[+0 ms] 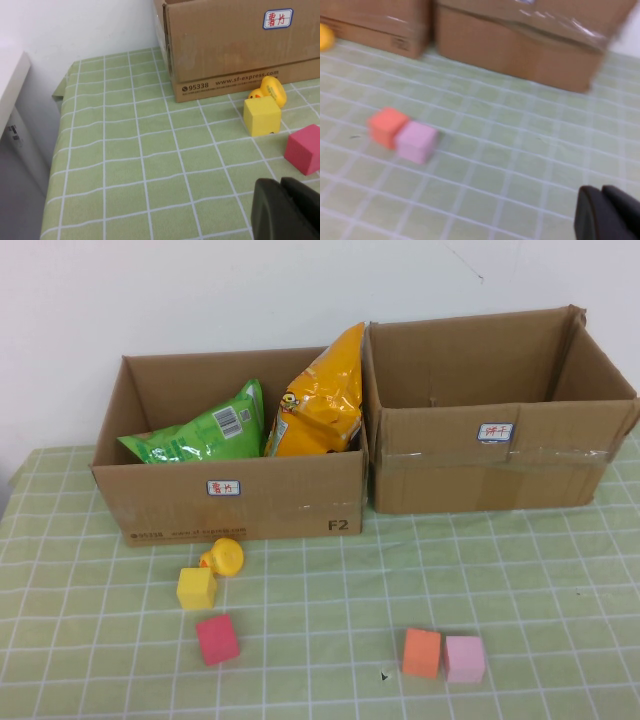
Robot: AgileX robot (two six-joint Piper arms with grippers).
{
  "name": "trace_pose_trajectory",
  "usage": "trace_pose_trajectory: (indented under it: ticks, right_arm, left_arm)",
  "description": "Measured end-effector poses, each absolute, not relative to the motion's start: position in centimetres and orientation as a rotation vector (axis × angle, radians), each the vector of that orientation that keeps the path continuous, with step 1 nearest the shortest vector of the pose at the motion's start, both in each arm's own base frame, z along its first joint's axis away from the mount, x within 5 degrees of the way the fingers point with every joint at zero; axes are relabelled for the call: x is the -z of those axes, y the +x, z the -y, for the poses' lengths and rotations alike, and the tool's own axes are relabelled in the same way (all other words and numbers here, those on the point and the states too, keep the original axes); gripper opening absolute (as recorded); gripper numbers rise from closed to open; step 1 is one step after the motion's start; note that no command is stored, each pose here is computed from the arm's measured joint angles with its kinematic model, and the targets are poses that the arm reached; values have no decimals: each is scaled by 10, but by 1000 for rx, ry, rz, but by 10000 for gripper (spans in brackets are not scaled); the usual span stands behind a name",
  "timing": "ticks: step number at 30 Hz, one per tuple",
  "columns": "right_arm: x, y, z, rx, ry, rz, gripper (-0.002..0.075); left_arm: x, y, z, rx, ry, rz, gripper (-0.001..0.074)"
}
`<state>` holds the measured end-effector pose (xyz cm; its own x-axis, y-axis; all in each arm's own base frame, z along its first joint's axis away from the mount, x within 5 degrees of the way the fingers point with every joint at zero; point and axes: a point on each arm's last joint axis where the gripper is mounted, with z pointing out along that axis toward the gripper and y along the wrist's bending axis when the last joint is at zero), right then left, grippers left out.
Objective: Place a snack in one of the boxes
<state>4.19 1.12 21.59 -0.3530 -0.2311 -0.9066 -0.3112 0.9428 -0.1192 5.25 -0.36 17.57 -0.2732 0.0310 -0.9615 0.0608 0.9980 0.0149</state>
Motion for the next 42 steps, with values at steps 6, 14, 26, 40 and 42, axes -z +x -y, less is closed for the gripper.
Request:
trace_pose_trajectory:
  ticks: [6, 14, 26, 40, 42]
  right_arm:
    - [-193, 46, -4, 14, -209, -1894, -1]
    - [-173, 53, -5, 16, -186, -1843, -1]
    - [-170, 52, -2, 48, -146, -1892, -1]
    - [-170, 51, -2, 49, -148, -1906, -1]
    - [-170, 51, -2, 49, -148, -1906, -1]
  left_arm:
    - [-176, 52, 4, 29, 67, -1849, -1]
    - [-176, 52, 4, 30, 64, -1850, -1]
    - [-176, 52, 4, 29, 65, -1850, -1]
    - [-176, 52, 4, 29, 65, -1850, -1]
    - [-176, 52, 4, 29, 65, -1850, -1]
